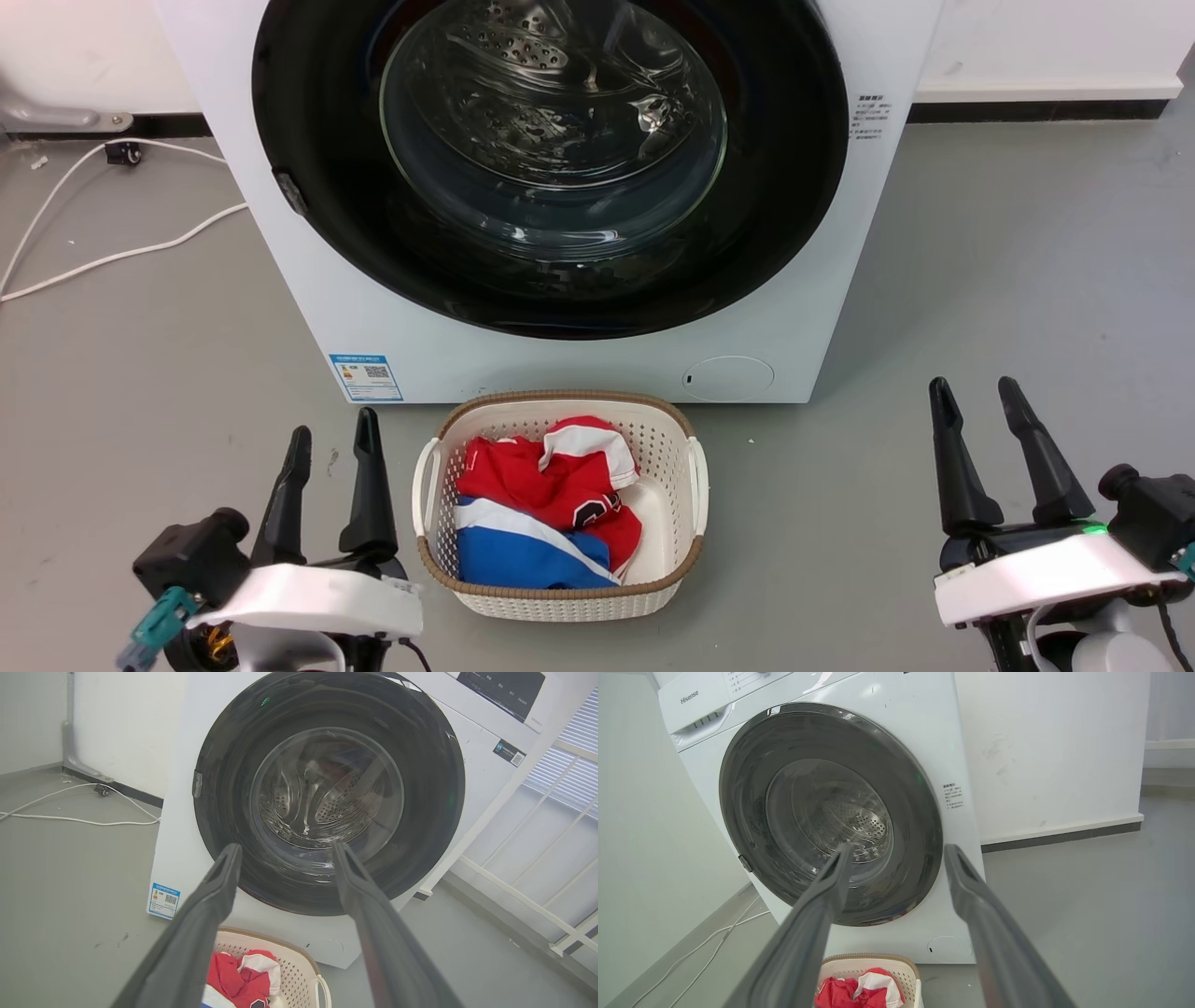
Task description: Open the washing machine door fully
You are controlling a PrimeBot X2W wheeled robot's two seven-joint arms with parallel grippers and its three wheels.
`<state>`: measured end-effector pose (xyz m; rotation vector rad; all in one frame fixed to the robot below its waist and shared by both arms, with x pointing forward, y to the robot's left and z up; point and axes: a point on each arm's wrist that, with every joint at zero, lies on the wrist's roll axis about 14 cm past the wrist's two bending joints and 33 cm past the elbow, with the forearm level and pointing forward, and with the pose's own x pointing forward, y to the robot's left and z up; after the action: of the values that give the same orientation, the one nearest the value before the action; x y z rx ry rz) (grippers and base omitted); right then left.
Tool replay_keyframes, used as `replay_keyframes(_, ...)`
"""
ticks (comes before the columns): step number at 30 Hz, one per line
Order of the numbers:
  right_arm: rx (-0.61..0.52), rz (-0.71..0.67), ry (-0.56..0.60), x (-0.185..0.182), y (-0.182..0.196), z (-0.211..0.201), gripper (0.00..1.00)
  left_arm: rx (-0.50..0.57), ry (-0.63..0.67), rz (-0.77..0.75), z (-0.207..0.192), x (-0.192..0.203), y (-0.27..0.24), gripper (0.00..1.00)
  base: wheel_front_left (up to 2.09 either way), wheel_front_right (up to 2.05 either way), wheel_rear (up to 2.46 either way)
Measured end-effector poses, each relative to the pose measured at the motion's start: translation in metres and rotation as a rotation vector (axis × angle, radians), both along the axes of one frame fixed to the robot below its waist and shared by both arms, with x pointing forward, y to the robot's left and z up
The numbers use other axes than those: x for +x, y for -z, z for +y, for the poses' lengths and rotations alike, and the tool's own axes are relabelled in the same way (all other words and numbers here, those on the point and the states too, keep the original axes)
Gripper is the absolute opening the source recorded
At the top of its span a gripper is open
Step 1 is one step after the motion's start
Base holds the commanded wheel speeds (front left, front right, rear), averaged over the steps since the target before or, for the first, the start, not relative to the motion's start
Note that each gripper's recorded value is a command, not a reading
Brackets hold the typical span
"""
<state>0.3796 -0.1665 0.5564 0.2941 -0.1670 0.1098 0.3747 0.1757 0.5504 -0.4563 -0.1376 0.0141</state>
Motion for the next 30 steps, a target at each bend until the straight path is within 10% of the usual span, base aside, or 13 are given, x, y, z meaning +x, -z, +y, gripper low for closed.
replay_keyframes(19, -0.184, -0.039, 0.018, -0.004, -0.001, 0.001, 1.0, 0.305, 0.05, -0.005, -0.035, -0.006, 0.004, 1.0, 0.0, 0.0, 0.0)
replay_keyframes(30, -0.222, -0.068, 0.028, -0.006, -0.006, 0.0, 1.0, 0.311, 0.072, -0.049, -0.042, -0.007, -0.003, 1.0, 0.0, 0.0, 0.0)
